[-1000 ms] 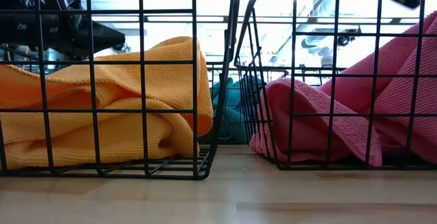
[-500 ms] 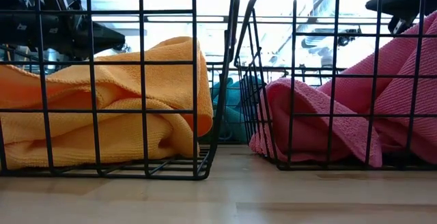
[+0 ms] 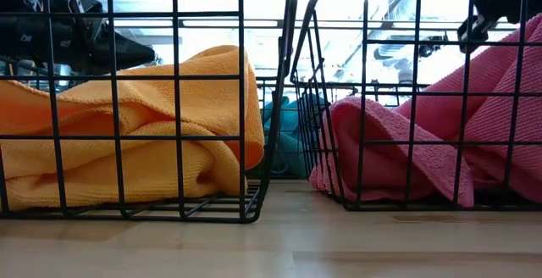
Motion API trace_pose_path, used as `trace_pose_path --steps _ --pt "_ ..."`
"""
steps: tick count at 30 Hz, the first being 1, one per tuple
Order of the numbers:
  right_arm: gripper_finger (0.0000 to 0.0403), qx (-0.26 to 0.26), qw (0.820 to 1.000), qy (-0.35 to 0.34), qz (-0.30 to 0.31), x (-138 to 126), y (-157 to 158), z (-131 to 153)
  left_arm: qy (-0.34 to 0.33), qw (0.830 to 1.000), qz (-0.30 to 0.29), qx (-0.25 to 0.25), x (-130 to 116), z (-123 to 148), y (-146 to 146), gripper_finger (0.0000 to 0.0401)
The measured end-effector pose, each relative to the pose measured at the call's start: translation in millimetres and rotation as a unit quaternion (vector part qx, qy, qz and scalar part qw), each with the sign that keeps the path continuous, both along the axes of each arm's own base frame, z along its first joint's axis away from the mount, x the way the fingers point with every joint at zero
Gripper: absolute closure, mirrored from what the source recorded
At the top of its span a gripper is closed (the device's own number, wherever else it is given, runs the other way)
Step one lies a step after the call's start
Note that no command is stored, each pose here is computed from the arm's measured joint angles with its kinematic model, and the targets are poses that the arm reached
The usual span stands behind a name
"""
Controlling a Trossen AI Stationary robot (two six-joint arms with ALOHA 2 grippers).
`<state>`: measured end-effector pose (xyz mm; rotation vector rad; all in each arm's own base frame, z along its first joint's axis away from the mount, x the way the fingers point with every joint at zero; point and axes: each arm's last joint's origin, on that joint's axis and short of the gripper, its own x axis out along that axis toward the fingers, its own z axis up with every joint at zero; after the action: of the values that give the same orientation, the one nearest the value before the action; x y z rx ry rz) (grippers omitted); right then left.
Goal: Sort microfiber towel by color & place in baskets
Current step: Return to Home Position
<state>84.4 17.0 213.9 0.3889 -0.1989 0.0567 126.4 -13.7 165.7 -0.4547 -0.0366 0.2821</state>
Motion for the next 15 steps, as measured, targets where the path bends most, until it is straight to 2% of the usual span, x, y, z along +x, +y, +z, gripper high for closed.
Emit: trace_pose_path --steps 3,7,12,15 --pt "0.0403 0.008 0.998 -0.056 0.015 5.4 0.3 -13.4 -0.001 1.000 0.000 0.000 0.0 0.1 0.0 0.0387" --pt "0.0403 0.003 1.000 -0.019 -0.004 9.5 -6.1 -22.9 0.000 1.000 0.000 0.000 0.0 0.0 0.0 0.0387" --pt "0.0403 -0.006 1.000 -0.019 0.006 10.3 -16.6 -23.0 0.000 1.000 0.000 0.000 0.0 0.1 0.0 0.0387" --pt "0.0403 -0.035 0.999 0.014 0.012 11.5 -20.3 -29.5 0.000 1.000 0.000 0.000 0.0 0.1 0.0 0.0387"
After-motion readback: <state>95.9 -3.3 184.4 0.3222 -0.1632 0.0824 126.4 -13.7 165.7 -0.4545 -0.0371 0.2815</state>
